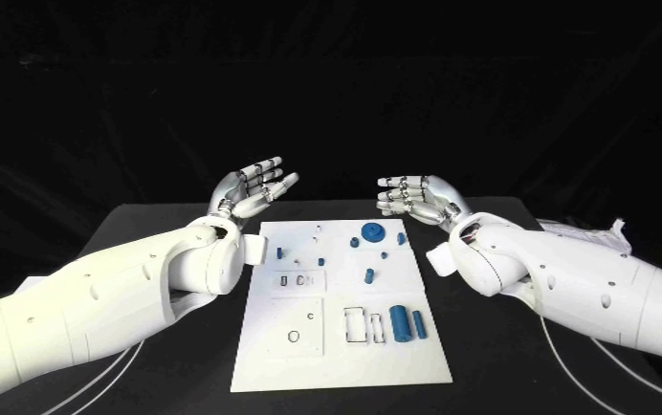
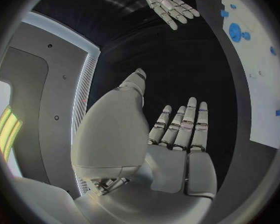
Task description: Assemble the parts on the task board
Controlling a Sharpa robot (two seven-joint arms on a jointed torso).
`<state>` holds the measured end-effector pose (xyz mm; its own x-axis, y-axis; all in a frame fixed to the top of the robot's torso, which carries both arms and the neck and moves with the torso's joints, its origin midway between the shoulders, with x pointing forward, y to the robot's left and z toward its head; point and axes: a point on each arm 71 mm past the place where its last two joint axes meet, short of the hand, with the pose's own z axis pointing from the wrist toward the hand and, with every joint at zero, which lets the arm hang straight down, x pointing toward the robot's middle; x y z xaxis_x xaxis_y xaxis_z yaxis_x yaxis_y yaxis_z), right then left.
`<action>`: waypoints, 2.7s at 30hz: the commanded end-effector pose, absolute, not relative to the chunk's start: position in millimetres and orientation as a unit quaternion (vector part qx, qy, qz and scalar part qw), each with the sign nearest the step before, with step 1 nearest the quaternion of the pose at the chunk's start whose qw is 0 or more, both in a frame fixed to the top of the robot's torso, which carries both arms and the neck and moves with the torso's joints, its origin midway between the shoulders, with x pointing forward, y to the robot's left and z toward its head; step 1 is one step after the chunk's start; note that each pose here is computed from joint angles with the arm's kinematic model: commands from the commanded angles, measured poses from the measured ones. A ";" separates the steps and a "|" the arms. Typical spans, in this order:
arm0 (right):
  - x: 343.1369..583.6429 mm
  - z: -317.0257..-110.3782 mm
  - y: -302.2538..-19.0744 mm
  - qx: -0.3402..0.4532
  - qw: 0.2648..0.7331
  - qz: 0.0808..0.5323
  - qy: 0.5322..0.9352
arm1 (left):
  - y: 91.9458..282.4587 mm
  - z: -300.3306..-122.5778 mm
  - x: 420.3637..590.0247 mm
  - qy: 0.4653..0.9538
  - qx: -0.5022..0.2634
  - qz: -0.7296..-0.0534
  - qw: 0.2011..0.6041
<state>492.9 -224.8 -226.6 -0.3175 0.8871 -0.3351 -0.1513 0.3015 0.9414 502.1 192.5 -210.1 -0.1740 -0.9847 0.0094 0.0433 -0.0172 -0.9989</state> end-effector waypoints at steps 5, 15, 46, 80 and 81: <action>494.4 -211.3 -215.3 0.067 0.622 0.432 0.650 | 183.5 -203.5 490.8 0.534 -0.425 -0.597 0.421; 504.1 -197.0 -210.3 -0.049 0.658 0.328 0.676 | 185.1 -192.1 470.8 0.525 -0.454 -0.613 0.378; 515.6 -184.2 -176.0 -0.212 0.638 0.182 0.717 | 175.7 -168.4 443.1 0.518 -0.446 -0.647 0.338; 519.4 -181.6 -171.8 -0.212 0.660 0.193 0.695 | 177.9 -167.9 441.6 0.521 -0.447 -0.645 0.336; 519.2 -180.6 -171.5 -0.210 0.664 0.195 0.690 | 178.0 -168.0 441.7 0.521 -0.447 -0.645 0.336</action>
<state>520.5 -173.6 -183.6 -0.0777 -0.0557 -0.9954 -0.5361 0.8442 -0.0054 441.9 179.7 -169.8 -0.3574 -0.9084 0.2172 -0.0349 -0.2194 -0.9750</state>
